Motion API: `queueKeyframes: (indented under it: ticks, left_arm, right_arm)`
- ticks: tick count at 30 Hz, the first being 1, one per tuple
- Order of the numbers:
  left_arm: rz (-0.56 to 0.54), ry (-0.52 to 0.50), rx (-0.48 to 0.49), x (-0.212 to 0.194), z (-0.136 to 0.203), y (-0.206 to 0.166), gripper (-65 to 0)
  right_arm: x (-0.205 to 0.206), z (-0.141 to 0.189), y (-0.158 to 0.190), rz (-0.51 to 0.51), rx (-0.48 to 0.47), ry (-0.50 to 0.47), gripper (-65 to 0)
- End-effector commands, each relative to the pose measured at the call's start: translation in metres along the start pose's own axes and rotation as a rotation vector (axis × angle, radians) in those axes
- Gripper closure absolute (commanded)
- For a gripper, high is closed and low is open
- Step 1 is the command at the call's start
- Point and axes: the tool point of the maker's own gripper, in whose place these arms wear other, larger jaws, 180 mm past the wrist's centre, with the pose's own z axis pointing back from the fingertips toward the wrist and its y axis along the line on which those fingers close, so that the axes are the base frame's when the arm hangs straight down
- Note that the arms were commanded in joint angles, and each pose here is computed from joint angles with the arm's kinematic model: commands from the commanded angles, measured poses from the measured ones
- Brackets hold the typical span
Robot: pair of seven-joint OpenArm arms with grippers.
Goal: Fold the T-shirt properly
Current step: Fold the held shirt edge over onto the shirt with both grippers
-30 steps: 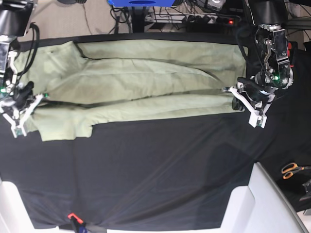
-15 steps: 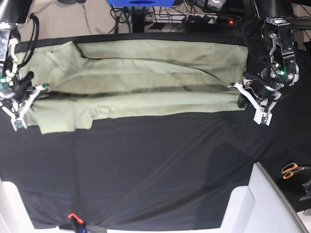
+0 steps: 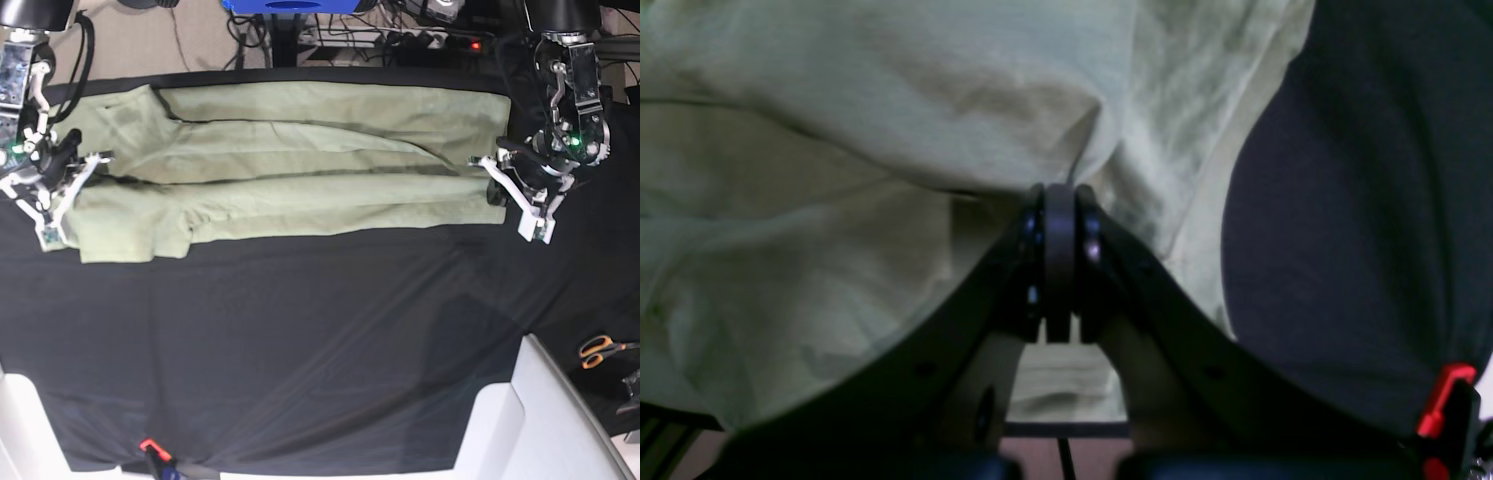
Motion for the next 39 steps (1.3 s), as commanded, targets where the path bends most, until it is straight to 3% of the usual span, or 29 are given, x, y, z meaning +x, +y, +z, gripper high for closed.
queueKeyframes:
  ticks: [1,14,21,28,39]
  left_arm:
    - [-0.012,-0.037,0.01,0.013,0.003,0.006,0.0]
    - [-0.044,0.037,-0.045,-0.007,-0.012,-0.012,0.0]
    - [-0.046,0.025,-0.036,0.0,-0.012,-0.008,0.0]
    - [-0.126,0.073,0.012,-0.01,-0.015,-0.005,0.0]
    - [-0.086,0.089,0.007,-0.028,-0.026,0.0,0.0]
  right_arm:
    - [0.009,0.002,-0.007,0.0,-0.014,-0.026,0.0]
    - [-0.012,-0.002,-0.018,-0.053,-0.029,0.02,0.0]
    - [-0.02,-0.002,-0.01,-0.056,-0.016,0.034,0.0]
    - [-0.026,-0.003,-0.007,-0.056,-0.01,0.047,0.0]
    - [-0.037,-0.003,0.004,-0.068,0.01,0.066,0.0]
